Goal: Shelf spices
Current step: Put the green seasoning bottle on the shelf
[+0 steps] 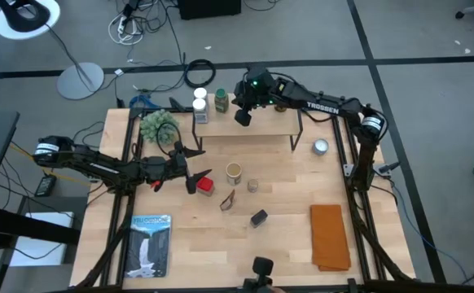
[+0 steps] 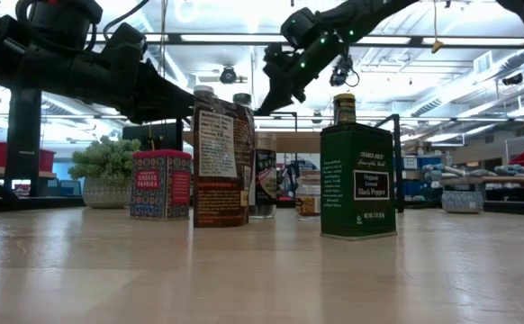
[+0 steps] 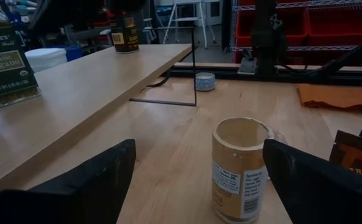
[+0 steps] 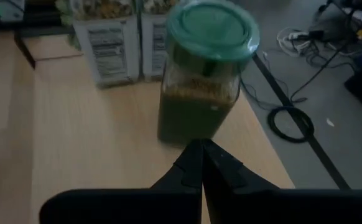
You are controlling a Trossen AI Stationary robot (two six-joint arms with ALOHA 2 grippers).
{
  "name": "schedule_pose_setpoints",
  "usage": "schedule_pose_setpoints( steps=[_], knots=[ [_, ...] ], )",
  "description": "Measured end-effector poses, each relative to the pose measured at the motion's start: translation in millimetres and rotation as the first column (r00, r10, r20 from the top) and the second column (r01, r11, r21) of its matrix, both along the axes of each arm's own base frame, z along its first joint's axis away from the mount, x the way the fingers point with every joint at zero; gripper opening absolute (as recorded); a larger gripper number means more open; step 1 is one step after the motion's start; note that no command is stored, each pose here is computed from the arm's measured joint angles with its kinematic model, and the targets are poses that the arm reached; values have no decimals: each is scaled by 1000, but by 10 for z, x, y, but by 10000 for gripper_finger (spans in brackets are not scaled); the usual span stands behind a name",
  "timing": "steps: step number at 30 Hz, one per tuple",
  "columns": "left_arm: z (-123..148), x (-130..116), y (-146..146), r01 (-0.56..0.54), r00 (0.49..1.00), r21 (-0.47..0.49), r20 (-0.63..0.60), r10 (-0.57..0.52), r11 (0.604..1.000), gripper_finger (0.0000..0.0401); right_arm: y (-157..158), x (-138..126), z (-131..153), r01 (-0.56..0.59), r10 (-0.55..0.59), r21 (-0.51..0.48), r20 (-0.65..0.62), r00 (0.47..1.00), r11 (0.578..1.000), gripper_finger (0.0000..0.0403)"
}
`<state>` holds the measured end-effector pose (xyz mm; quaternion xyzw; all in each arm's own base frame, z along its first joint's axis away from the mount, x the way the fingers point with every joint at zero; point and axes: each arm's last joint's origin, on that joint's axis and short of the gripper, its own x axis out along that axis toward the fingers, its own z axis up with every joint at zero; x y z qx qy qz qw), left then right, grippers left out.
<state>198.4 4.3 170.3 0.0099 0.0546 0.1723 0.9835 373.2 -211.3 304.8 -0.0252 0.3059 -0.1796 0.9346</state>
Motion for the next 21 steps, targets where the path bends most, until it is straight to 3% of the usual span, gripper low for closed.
schedule_pose_setpoints(
  steps=[10, 14, 21],
  knots=[
    [0, 0, 0, 0, 1000, 1, 0, 0, 1000, 357, -72, 93, -97, -22, 21, 6, 44, 999, 1000, 0],
    [1, 0, 0, 0, 1000, 0, 1, 0, 1000, 357, -130, 176, -276, 7, -7, -1, 19, 1000, 1000, 0],
    [-1, 0, 0, 0, 1000, 0, 0, 0, 1000, 357, -155, 176, -299, 57, -57, -28, 0, 998, 998, 0]
  ],
)
